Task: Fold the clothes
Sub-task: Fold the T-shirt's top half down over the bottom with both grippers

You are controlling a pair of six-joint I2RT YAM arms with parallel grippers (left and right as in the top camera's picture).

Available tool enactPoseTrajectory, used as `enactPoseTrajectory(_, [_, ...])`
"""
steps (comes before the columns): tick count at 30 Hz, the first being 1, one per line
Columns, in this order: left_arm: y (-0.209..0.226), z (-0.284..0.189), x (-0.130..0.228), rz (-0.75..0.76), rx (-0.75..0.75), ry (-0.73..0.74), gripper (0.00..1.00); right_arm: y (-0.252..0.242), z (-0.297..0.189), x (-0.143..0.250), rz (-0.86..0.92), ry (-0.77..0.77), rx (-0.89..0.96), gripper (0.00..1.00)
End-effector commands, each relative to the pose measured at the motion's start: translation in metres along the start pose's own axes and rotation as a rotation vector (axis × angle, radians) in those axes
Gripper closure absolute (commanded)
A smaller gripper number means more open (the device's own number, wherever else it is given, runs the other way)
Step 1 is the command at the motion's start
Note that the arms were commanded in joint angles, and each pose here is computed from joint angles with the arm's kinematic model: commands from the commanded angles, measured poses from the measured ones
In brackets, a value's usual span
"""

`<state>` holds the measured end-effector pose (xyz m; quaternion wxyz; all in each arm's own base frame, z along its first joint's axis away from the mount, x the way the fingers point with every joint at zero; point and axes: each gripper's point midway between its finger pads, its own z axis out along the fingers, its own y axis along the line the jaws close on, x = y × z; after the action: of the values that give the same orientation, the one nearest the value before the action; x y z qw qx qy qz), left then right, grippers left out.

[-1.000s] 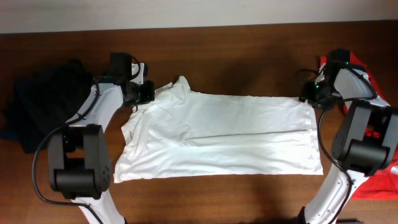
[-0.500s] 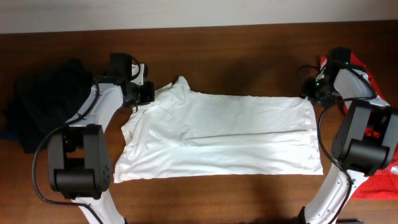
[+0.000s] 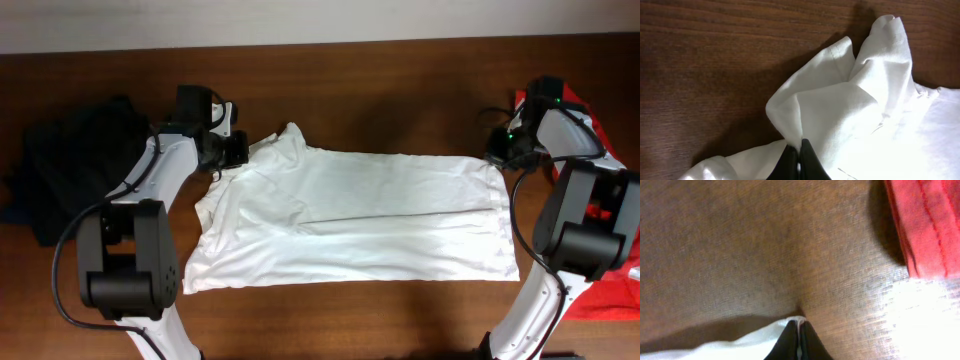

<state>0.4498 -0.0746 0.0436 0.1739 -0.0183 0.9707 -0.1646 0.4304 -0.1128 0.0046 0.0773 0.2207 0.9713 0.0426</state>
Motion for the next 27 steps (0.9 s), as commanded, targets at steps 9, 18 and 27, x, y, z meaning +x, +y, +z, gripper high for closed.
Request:
enactPoseTrajectory(9, [-0.017, -0.068, -0.028, 0.033, 0.015, -0.141, 1.00, -0.003, -0.072, 0.010, 0.028, 0.122, 0.028, 0.96])
enactPoseTrajectory(18, [-0.007, -0.098, 0.015, -0.035, -0.028, -0.003, 1.00, -0.009, -0.088, 0.060, 0.048, 0.331, 0.060, 0.96])
enactPoseTrajectory(27, [0.038, -0.124, 0.072, -0.219, -0.079, 0.207, 1.00, -0.021, -0.112, 0.095, 0.048, 0.469, 0.138, 0.96])
